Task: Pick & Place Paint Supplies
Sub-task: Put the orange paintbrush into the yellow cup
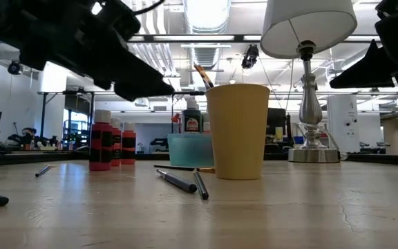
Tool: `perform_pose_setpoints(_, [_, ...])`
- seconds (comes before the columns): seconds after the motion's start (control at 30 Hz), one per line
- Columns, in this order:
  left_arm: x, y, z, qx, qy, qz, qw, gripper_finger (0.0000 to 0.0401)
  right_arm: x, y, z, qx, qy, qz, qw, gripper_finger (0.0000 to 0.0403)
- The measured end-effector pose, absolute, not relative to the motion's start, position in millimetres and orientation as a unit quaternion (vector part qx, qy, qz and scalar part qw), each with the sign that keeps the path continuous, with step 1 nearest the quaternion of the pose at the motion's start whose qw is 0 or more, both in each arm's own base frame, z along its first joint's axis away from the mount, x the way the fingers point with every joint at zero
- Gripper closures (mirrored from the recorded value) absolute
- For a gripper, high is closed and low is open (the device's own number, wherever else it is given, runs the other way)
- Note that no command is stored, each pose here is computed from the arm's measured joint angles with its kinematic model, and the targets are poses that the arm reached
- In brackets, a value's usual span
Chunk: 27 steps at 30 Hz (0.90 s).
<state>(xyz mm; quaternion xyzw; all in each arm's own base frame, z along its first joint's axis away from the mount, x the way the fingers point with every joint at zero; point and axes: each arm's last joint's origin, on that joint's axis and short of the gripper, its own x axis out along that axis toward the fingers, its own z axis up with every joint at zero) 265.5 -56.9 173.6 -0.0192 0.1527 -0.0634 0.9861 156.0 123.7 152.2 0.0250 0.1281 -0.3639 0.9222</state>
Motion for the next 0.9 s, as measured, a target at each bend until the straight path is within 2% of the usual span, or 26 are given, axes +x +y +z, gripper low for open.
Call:
perform_pose_setpoints(0.47, [304.7, -64.5, 153.2, -0.024, 0.191, -0.040, 0.980, 0.0153, 152.8, 121.0, 147.0, 0.018, 0.132, -0.364, 0.922, 0.0355])
perform_pose_setpoints(0.9, [311.9, -63.9, 145.0, -0.042, 0.199, 0.006, 0.979, 0.0153, 153.2, 121.5, 146.4, 0.022, 0.131, -0.363, 0.922, 0.0321])
